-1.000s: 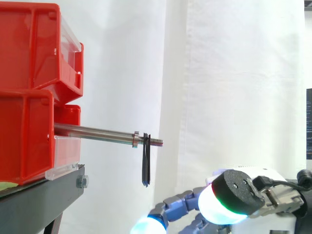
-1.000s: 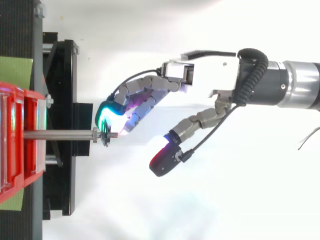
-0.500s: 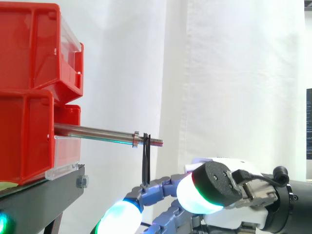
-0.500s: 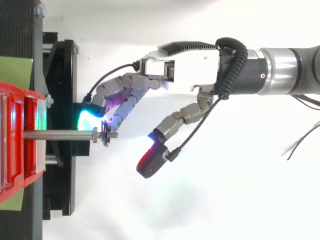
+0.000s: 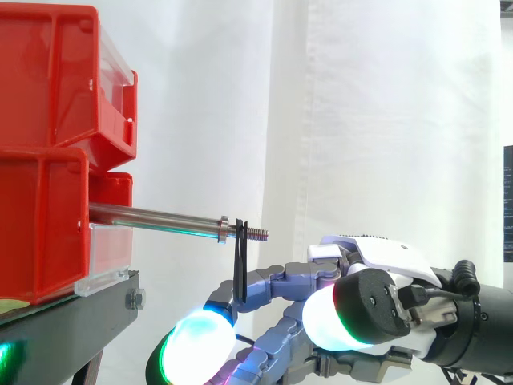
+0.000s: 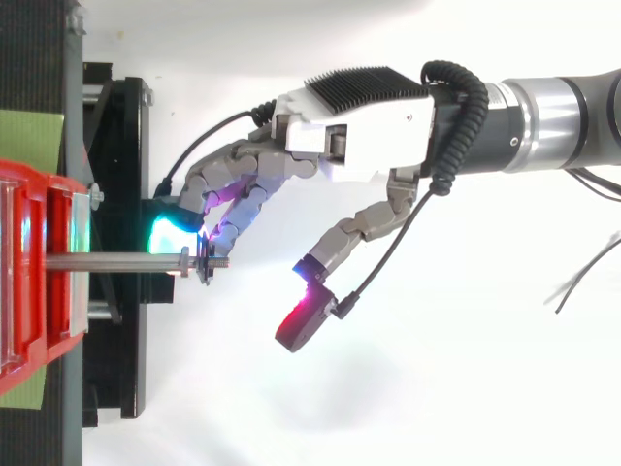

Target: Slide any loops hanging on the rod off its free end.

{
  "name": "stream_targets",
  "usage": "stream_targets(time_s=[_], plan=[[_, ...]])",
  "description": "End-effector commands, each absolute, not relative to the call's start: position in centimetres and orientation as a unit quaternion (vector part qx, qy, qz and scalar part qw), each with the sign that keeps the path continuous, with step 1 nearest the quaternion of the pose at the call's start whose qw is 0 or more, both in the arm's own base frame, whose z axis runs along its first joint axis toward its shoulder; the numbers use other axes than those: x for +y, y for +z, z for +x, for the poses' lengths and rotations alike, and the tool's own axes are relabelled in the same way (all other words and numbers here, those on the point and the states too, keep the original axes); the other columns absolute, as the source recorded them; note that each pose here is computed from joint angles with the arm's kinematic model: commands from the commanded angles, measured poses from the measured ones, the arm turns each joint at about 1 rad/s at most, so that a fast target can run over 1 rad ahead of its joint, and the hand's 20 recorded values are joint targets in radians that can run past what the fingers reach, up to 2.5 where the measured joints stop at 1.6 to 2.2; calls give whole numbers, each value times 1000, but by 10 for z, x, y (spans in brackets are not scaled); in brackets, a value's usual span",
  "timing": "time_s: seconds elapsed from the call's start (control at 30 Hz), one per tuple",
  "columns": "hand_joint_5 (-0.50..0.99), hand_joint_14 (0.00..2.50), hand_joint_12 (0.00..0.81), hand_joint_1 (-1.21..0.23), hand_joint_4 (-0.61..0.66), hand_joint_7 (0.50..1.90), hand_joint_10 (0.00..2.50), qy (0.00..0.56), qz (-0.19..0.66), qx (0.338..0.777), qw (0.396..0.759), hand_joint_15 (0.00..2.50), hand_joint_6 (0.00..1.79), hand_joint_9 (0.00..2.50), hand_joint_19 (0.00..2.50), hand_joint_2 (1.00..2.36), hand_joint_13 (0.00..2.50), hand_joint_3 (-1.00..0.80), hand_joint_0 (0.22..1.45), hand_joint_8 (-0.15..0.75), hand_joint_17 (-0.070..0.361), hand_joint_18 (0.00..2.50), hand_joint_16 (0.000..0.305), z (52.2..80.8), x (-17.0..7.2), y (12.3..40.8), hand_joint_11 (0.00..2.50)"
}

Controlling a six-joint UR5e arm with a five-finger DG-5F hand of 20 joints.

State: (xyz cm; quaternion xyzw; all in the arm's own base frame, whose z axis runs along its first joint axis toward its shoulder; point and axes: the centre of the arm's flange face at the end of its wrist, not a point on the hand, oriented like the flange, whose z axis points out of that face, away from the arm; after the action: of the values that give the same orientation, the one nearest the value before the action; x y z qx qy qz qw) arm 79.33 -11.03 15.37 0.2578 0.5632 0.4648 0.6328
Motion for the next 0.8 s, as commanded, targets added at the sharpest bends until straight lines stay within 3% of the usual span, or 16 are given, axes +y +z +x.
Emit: stream_targets(time_s=[0.0, 0.43, 0.77], plan=[[-116, 3, 288, -692, 334, 827, 7, 463, 255, 562, 637, 90, 503, 895, 82, 1000, 735, -500, 594, 292, 62, 527, 27, 794, -112, 156, 167], [-114, 4, 291, -689, 335, 837, 6, 456, 267, 545, 650, 106, 503, 903, 92, 1000, 747, -500, 600, 290, 62, 539, 28, 799, -115, 161, 169], [-92, 4, 292, -689, 331, 995, 5, 461, 263, 542, 651, 123, 503, 902, 106, 1000, 758, -499, 605, 289, 63, 541, 28, 801, -108, 164, 180]])
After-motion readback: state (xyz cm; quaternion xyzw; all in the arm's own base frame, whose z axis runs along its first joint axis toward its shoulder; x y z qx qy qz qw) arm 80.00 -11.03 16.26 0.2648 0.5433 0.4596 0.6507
